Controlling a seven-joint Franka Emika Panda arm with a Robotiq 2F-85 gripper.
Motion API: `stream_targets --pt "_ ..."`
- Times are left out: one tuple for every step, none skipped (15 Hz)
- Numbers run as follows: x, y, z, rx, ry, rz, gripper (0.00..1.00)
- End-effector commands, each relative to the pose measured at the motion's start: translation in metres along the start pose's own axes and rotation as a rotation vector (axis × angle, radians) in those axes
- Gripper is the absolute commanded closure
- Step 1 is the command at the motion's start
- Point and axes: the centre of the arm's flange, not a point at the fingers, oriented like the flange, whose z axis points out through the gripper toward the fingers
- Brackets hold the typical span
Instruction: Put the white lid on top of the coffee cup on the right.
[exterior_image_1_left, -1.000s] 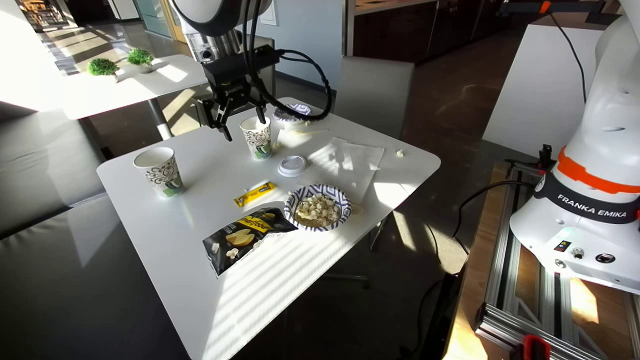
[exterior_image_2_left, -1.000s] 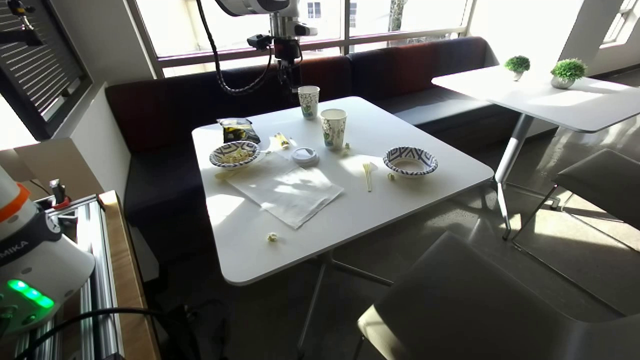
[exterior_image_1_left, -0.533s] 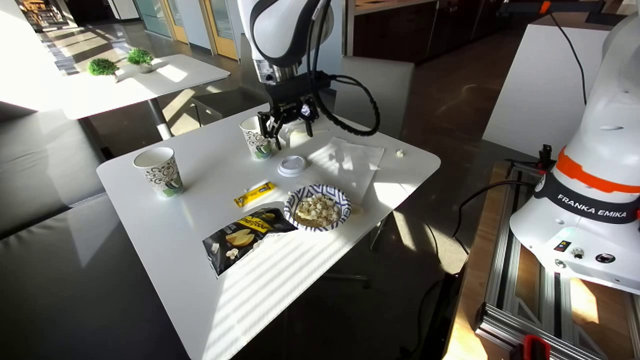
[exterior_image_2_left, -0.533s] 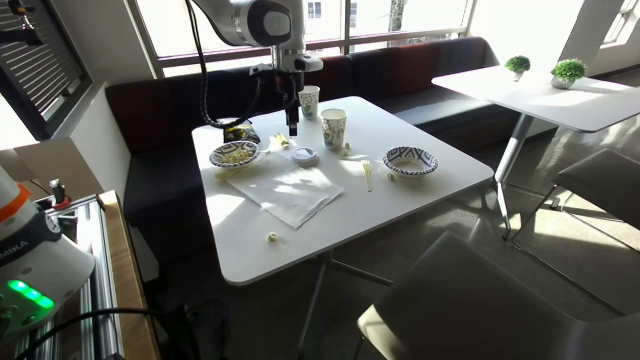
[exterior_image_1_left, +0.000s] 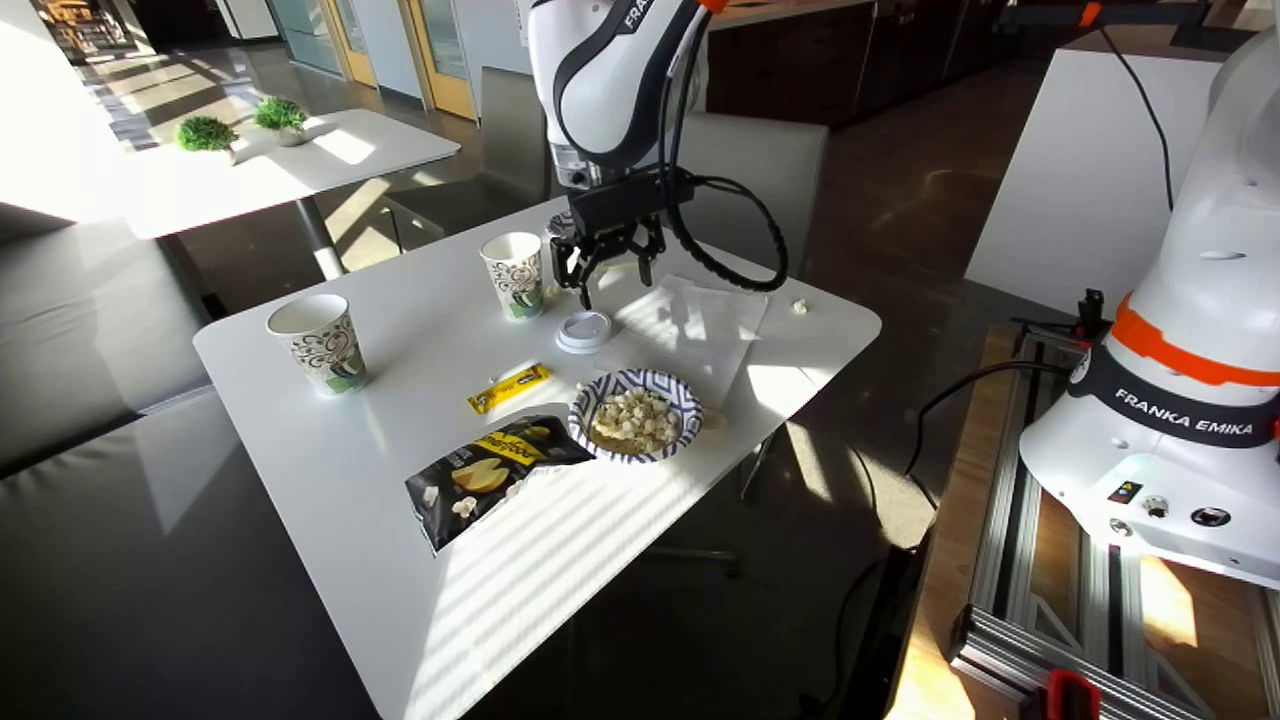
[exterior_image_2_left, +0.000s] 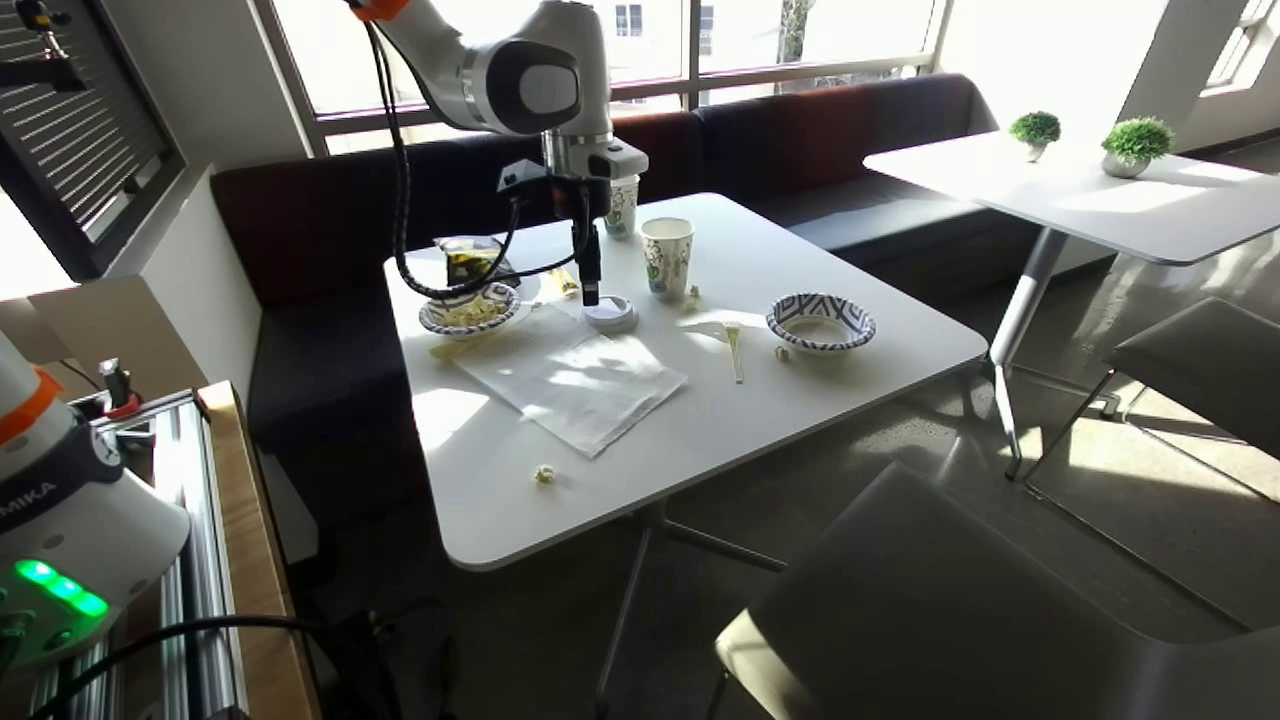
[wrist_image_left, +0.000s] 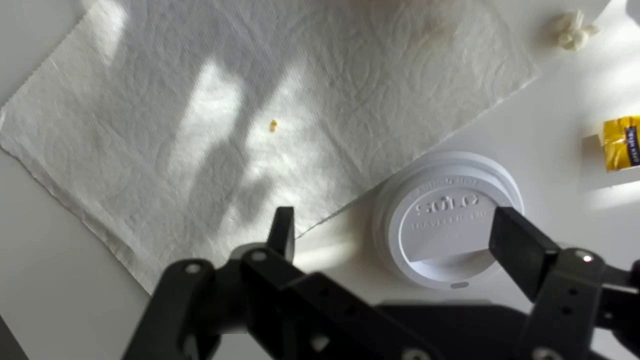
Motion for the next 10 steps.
stream_targets --pt "0.002 -0.002 0.000 0.023 0.047 -0.066 0.00" --pt "0.006 -0.005 0.001 0.032 0.074 -0.134 0.00" --pt "0.008 -0.007 0.001 0.039 0.099 -0.190 0.00" --pt "0.011 -0.008 0.001 0.037 0.120 -0.243 0.00" --pt "0.012 -0.010 0.002 0.044 0.133 -0.298 0.00" --pt "0.013 -0.011 0.002 0.062 0.138 -0.352 0.00" --pt "0.013 -0.012 0.003 0.075 0.135 -0.407 0.00" --pt "0.014 -0.011 0.004 0.085 0.136 -0.463 0.00" --pt "0.015 -0.012 0.004 0.098 0.135 -0.518 0.00" --pt "0.015 -0.011 0.003 0.114 0.140 -0.572 0.00"
